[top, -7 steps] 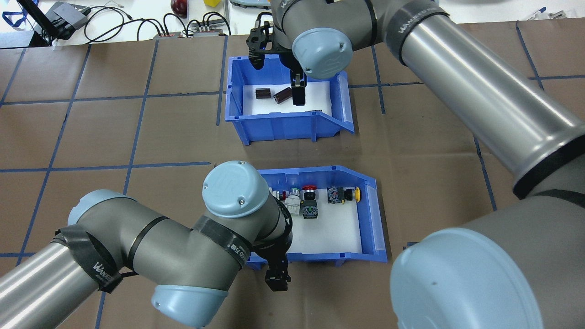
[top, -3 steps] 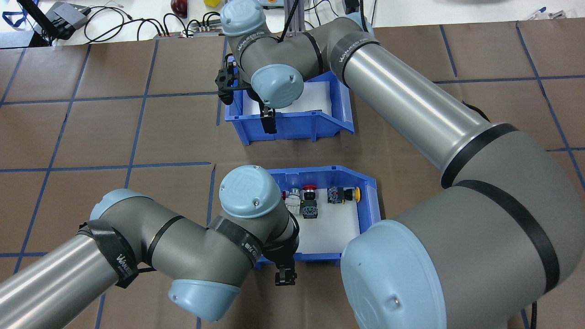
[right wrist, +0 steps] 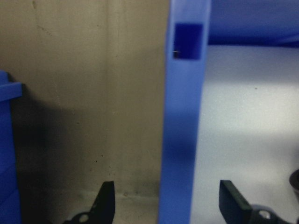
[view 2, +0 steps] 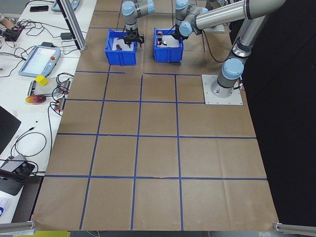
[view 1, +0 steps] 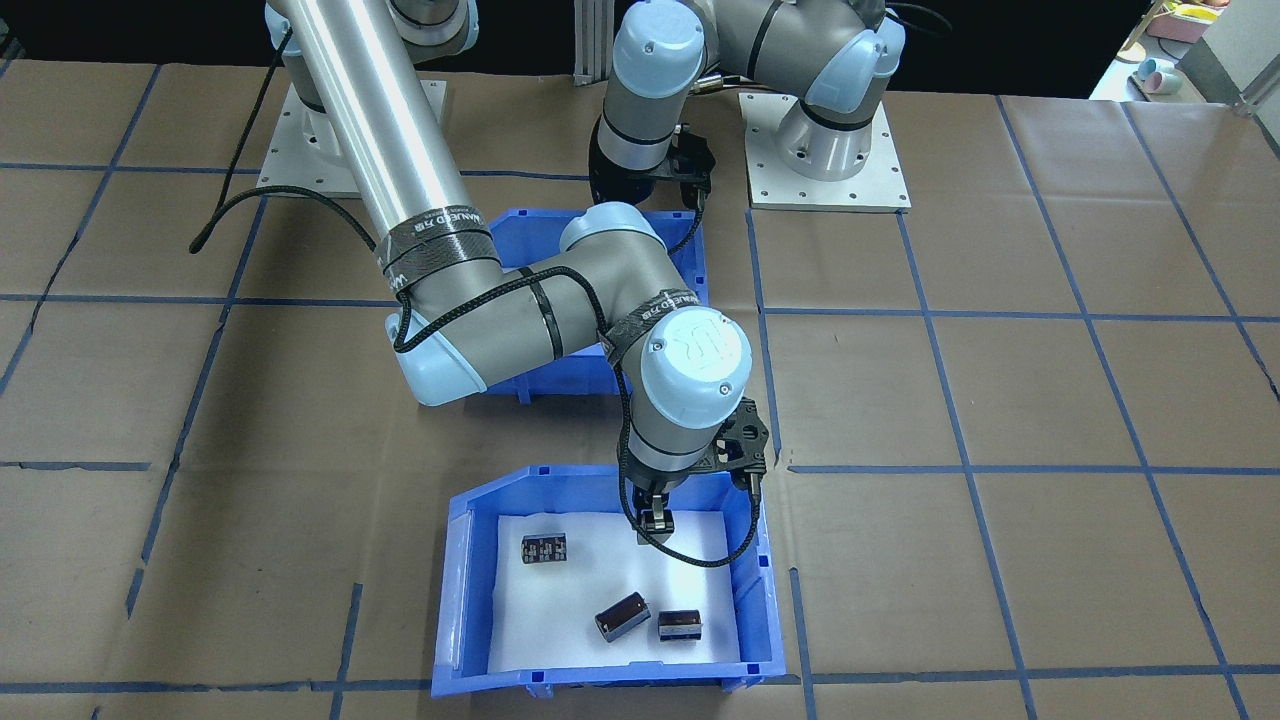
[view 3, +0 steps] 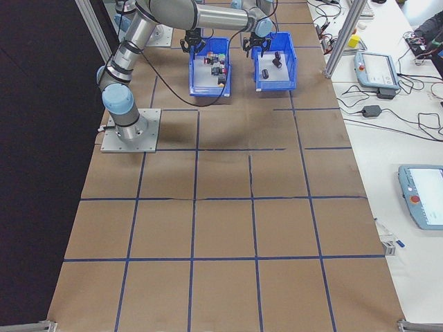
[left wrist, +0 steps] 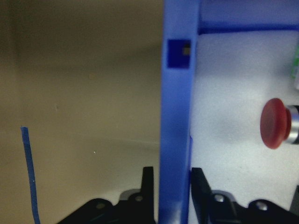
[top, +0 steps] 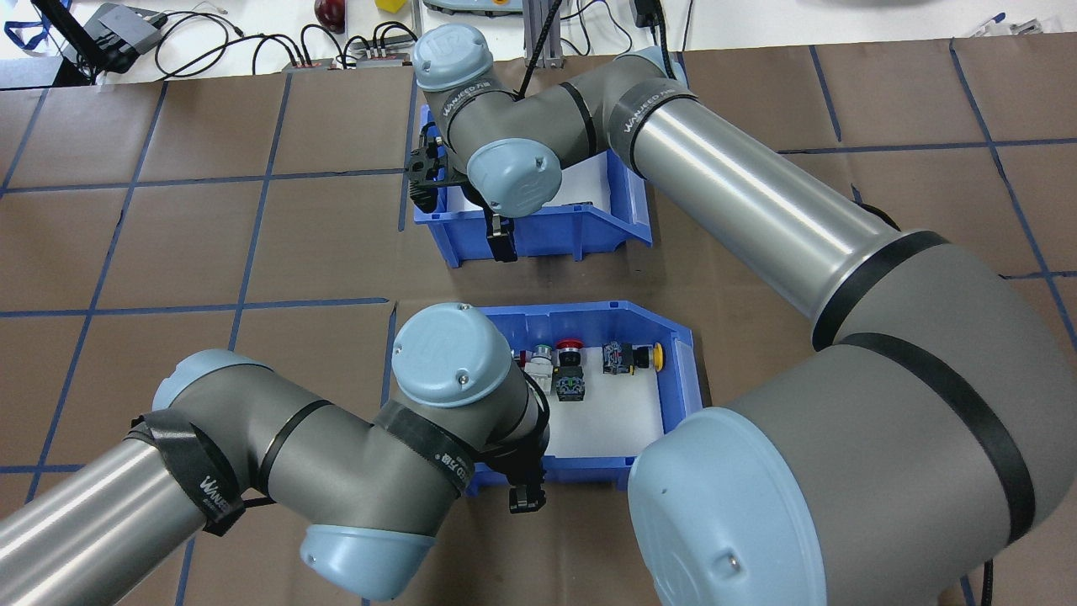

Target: Place button box in front

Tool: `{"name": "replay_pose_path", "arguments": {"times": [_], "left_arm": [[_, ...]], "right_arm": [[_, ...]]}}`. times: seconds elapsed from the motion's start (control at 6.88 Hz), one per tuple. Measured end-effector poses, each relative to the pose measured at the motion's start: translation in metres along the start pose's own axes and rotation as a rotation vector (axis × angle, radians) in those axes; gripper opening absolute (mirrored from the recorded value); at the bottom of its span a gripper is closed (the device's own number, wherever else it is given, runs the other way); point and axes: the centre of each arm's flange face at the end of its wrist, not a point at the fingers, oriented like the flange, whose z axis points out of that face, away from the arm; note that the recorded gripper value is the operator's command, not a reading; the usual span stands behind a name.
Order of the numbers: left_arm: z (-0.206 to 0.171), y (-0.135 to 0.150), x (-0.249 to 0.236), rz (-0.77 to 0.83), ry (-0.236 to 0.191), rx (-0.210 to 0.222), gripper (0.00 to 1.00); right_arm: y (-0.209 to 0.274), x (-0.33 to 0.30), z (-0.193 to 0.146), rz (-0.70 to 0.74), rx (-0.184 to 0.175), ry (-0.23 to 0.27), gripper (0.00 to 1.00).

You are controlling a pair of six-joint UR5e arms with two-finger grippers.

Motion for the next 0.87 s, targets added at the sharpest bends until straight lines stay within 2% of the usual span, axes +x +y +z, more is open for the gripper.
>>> {"name": "replay_pose_path", "arguments": {"times": [0.29, 0.44, 0.73, 0.87], "left_arm": [[-0.017, -0.012, 0.009, 0.058, 0.06, 0.025, 0.0], [-0.031, -0.027, 0.014, 0.059, 0.071, 0.032, 0.0], [-0.063, -0.063, 0.015, 0.065, 0.061, 0.044, 0.0], [-0.075, -0.077, 0.014, 0.068, 0.057, 0.046, 0.0]], "right_arm": [[0.004, 0.003, -0.021, -0.003, -0.013, 0.034, 0.05], [0.006, 0.005, -0.029, -0.002, -0.013, 0.048, 0.05], [0.013, 0.014, -0.046, 0.008, -0.017, 0.08, 0.05], [0.028, 0.021, -0.054, 0.025, -0.03, 0.095, 0.05]]}}
